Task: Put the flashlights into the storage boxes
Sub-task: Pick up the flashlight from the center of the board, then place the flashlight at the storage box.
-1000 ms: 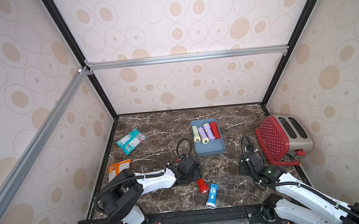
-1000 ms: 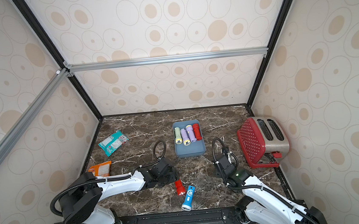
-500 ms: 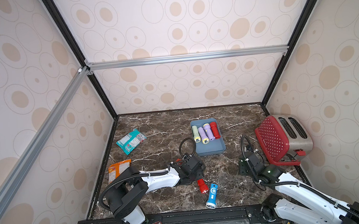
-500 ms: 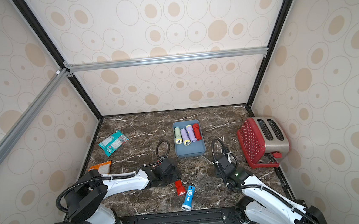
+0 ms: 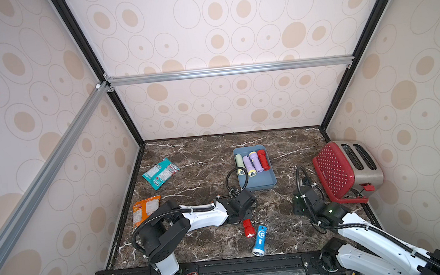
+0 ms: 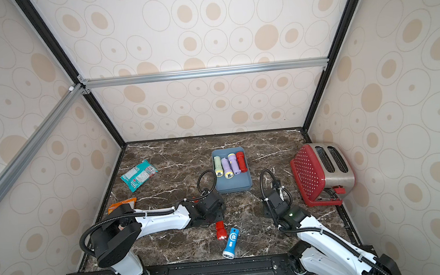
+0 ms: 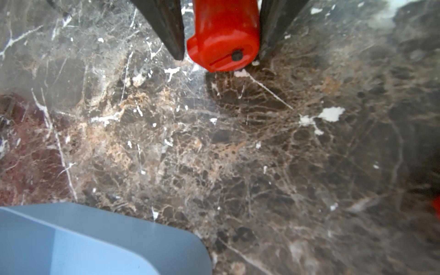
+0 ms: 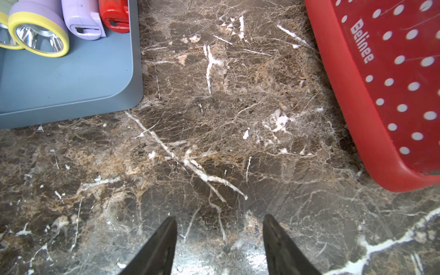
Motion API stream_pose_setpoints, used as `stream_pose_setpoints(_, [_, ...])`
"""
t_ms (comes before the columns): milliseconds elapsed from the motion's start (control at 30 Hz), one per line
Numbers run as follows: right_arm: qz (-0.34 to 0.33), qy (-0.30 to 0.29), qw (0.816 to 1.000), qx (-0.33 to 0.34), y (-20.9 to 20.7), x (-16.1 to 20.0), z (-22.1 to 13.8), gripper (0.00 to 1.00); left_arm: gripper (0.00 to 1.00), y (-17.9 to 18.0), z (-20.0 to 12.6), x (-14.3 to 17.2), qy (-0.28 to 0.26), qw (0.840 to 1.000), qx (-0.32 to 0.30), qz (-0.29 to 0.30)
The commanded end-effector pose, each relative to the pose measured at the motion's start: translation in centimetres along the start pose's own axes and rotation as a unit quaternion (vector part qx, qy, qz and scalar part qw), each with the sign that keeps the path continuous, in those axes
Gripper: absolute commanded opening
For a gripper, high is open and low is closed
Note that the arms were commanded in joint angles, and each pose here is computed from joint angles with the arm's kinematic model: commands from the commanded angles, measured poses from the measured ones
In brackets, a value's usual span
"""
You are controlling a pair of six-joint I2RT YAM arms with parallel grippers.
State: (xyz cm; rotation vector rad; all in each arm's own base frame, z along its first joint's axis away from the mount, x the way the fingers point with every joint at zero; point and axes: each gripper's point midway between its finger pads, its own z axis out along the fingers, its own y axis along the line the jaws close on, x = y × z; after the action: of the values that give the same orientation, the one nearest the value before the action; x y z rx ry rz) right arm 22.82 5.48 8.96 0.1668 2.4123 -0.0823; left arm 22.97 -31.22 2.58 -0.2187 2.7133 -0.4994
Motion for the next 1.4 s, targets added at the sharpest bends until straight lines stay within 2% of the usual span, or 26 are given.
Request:
stream_pose_setpoints(0, [0.005, -0.007, 1.0, 0.007, -0.2, -0.2, -0.1, 0.6, 0.44, 3.3, 0.8, 1.3, 0.017, 0.997, -0.071, 0.019])
stream_pose_setpoints(100, [0.005, -0.008, 1.0, 0.005, -0.2, -0.2, -0.1, 0.6, 0.38, 3.2, 0.5, 1.2, 0.014, 0.997, -0.068, 0.019])
stream_pose_setpoints(333, [0.008, -0.011, 1.0, 0.003, -0.3, -0.1, -0.3, 0.6, 0.38, 2.7, -0.7, 0.2, -0.002, 0.998, -0.067, 0.019])
stream_pose_setpoints(667, [0.01, -0.014, 1.0, 0.002, -0.4, -0.2, -0.4, 0.6, 0.38, 1.3, -2.9, -3.0, -0.064, 0.995, -0.071, 0.032])
stream_pose_setpoints(900, [0.012, -0.018, 1.0, -0.002, -0.3, -0.3, -0.5, 0.6, 0.39, -1.5, -4.9, -8.1, -0.133, 0.986, -0.064, 0.076])
stream_pose_setpoints(1100, [0.009, -0.014, 1.0, -0.002, -0.2, -0.2, -0.4, 0.6, 0.38, -4.1, -3.7, -13.5, -0.126, 0.987, -0.04, 0.093])
stream_pose_setpoints(1367, [0.014, -0.021, 1.0, -0.002, -0.4, -0.2, -0.6, 0.6, 0.35, -7.1, -2.6, -18.6, -0.137, 0.982, -0.025, 0.127])
